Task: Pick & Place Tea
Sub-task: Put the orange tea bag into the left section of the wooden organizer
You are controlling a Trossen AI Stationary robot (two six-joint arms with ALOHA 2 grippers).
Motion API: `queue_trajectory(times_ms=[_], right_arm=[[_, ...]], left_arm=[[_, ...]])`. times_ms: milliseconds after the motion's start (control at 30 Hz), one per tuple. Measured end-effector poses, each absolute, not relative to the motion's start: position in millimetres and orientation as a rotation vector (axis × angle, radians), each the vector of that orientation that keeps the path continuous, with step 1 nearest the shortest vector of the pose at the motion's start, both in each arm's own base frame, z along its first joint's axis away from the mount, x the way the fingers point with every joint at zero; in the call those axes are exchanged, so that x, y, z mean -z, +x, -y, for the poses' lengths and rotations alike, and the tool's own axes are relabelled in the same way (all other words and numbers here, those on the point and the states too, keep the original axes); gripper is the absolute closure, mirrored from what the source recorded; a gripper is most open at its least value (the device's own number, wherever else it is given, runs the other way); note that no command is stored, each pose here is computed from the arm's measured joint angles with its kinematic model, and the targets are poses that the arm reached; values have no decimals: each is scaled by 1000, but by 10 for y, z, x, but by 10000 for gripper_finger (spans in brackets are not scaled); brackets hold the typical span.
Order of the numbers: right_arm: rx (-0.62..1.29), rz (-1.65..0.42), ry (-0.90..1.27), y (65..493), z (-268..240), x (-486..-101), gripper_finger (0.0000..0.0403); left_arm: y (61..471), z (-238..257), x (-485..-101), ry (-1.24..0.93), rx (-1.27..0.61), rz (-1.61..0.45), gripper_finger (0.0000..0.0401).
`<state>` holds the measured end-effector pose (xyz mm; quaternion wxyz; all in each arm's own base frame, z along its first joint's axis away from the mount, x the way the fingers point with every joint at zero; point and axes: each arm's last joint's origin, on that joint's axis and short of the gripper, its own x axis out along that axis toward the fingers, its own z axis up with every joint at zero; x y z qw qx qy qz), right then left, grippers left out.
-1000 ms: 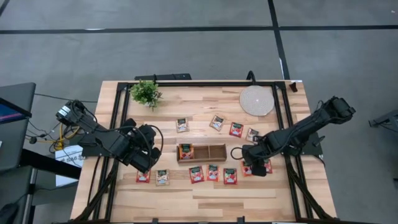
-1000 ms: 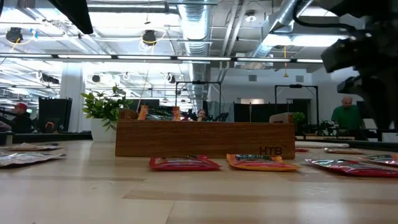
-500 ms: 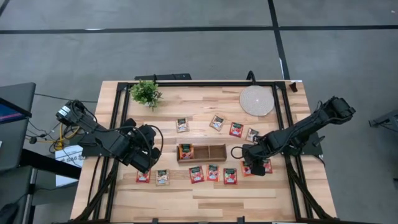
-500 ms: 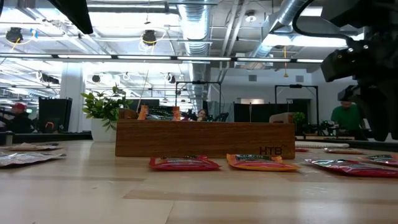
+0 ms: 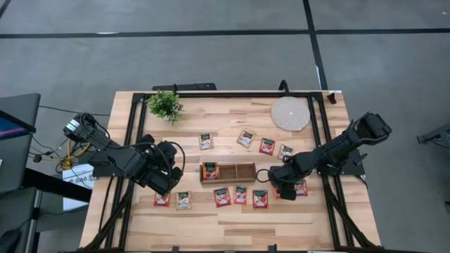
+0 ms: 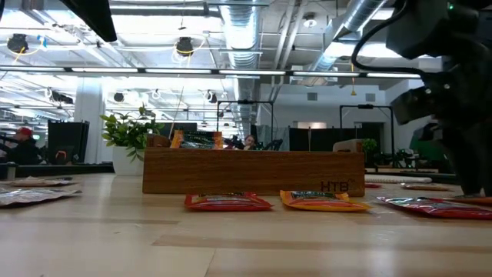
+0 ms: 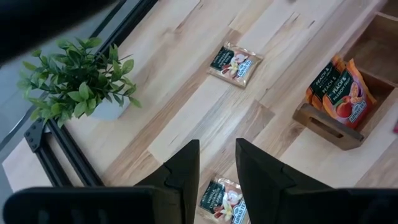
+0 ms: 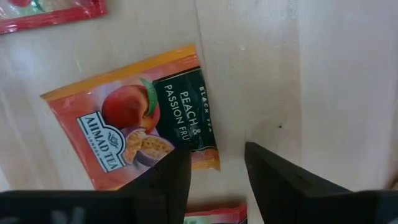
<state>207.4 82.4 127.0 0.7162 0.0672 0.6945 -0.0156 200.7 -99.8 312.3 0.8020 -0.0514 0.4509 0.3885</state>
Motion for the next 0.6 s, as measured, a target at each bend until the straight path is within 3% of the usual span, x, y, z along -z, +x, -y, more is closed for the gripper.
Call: queue_trajectory(times_ms=[233,600], right_arm=[[21,-1507,151,2038,-826,-1344,298],[23,-1436,220,2010,-818,-1498,398]], left_arm=[[2009,1000,-3122,-112,-830,-969,305],[2013,1001,-3123,-94,-820,-970,305]])
